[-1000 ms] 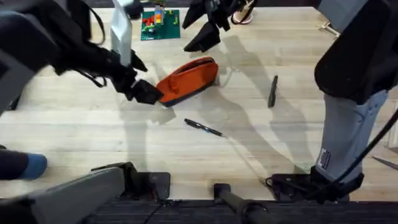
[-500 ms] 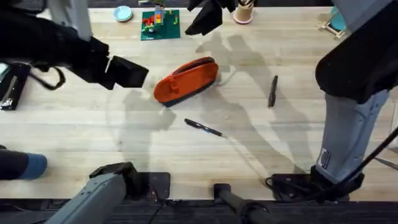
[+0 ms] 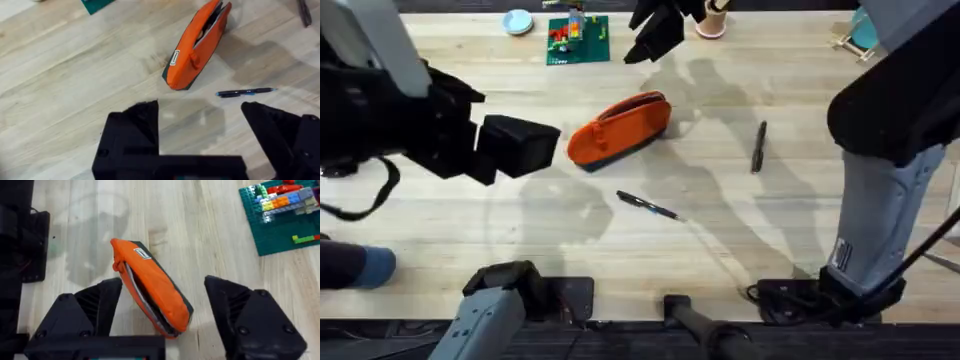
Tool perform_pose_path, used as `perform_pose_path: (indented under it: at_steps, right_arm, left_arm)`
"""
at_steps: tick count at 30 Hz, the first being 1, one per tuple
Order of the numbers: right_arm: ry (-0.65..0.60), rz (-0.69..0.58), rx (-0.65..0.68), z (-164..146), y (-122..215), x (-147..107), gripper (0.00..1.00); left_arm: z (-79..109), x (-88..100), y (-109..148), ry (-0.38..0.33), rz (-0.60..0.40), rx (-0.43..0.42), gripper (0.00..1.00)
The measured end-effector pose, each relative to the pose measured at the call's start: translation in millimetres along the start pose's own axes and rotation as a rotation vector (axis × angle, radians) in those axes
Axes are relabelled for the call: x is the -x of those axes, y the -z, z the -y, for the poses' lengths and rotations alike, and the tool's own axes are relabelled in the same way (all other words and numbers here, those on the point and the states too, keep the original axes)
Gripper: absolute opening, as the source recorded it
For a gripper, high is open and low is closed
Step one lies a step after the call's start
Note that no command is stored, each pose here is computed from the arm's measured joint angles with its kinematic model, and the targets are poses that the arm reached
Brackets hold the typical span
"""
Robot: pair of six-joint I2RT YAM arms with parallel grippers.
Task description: Unzip the bag, pick up the pens from the table one at a time and place them inside, then zip the bag closed.
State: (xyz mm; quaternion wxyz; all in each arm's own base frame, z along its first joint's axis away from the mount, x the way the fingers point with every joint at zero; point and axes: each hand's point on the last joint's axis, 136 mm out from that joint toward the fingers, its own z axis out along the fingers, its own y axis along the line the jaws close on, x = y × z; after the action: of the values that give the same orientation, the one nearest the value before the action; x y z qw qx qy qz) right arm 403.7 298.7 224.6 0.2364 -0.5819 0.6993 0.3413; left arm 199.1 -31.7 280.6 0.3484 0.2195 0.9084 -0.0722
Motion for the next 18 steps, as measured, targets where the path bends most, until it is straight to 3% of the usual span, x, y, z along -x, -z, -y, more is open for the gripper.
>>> perform_pose_path:
  at_steps: [14, 15, 18]
  right_arm:
    - [-0.058, -0.037, 0.042, -12, 0, -10, 0.995]
    - [-0.055, -0.036, 0.041, -12, 0, -10, 0.916]
    - [-0.058, -0.037, 0.042, -12, 0, -10, 0.495]
  left_arm:
    - [1.8, 1.2, 2, 0.004, 0.008, -0.005, 0.995]
    - [1.8, 1.2, 2, 0.004, 0.008, -0.005, 0.994]
    - [1.9, 1.2, 2, 0.004, 0.008, -0.005, 0.995]
